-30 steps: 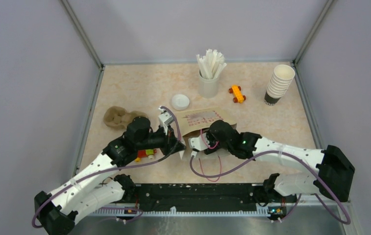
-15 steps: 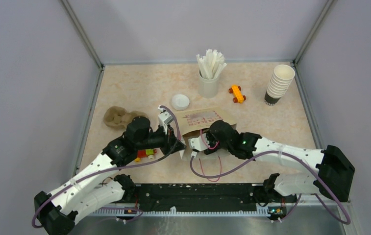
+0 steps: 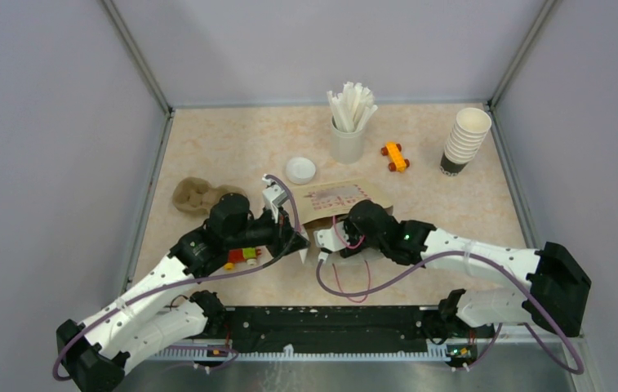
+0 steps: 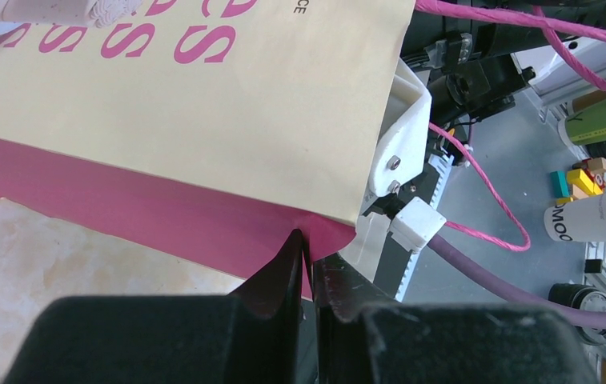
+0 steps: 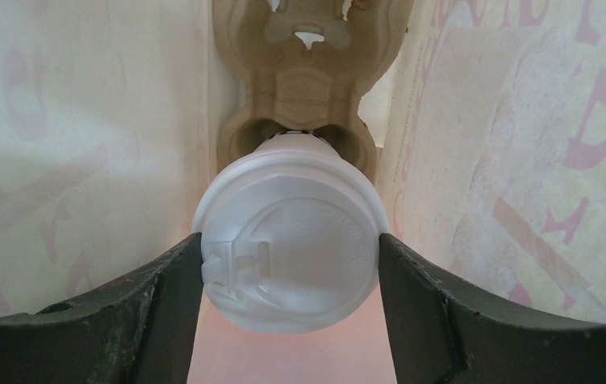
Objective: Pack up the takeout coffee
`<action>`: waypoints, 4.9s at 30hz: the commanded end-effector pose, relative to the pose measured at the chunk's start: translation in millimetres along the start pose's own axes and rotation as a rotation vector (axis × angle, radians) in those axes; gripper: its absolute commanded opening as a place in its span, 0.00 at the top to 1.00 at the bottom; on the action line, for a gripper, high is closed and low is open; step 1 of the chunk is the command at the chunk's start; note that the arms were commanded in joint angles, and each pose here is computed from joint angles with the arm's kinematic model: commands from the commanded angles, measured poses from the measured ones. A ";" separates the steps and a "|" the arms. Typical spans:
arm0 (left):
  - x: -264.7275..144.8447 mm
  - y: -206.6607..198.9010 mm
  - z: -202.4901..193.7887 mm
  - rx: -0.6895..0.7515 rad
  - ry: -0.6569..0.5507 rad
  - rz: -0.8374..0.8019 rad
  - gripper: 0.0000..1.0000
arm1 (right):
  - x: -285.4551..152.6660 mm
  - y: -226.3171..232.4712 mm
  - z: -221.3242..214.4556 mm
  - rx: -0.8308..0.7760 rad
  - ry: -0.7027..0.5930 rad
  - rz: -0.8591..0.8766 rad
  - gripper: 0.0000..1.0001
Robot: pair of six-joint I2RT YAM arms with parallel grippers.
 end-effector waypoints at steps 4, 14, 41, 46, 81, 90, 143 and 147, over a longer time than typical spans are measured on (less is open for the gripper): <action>-5.5 -11.8 30.2 0.039 -0.097 -0.028 0.87 | -12.2 -4.7 5.4 0.051 -0.033 0.052 0.39; -4.4 -10.9 29.6 0.038 -0.097 -0.026 0.87 | -24.2 -13.8 12.5 0.056 -0.060 0.057 0.32; -4.8 -12.1 32.9 0.030 -0.093 -0.025 0.88 | -44.6 -19.7 17.6 0.081 -0.068 0.108 0.21; -3.9 -11.9 33.2 0.030 -0.089 -0.026 0.88 | -47.3 -17.6 15.5 0.089 -0.054 0.122 0.18; -3.2 -13.8 32.4 0.006 -0.091 -0.041 0.88 | -62.3 -7.3 30.6 0.185 -0.169 0.222 0.66; -2.8 -14.7 31.3 0.002 -0.090 -0.050 0.88 | -37.1 -6.5 24.9 0.151 -0.139 0.147 0.75; -7.6 -12.4 32.2 -0.011 -0.108 -0.007 0.88 | -37.4 -19.7 2.1 0.336 -0.067 -0.027 0.79; -7.0 -12.7 32.8 -0.008 -0.106 -0.010 0.88 | -43.2 -23.5 7.4 0.346 -0.095 -0.018 0.79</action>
Point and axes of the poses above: each gripper's point midway between its finger pads, its own x axis out along the fingers, its own y axis along the line the jaws close on, z = x × y, the point moved 5 cm from there along -x, back along the fingers, and after that the axes turned 7 degrees about x, right-handed, at the moved point
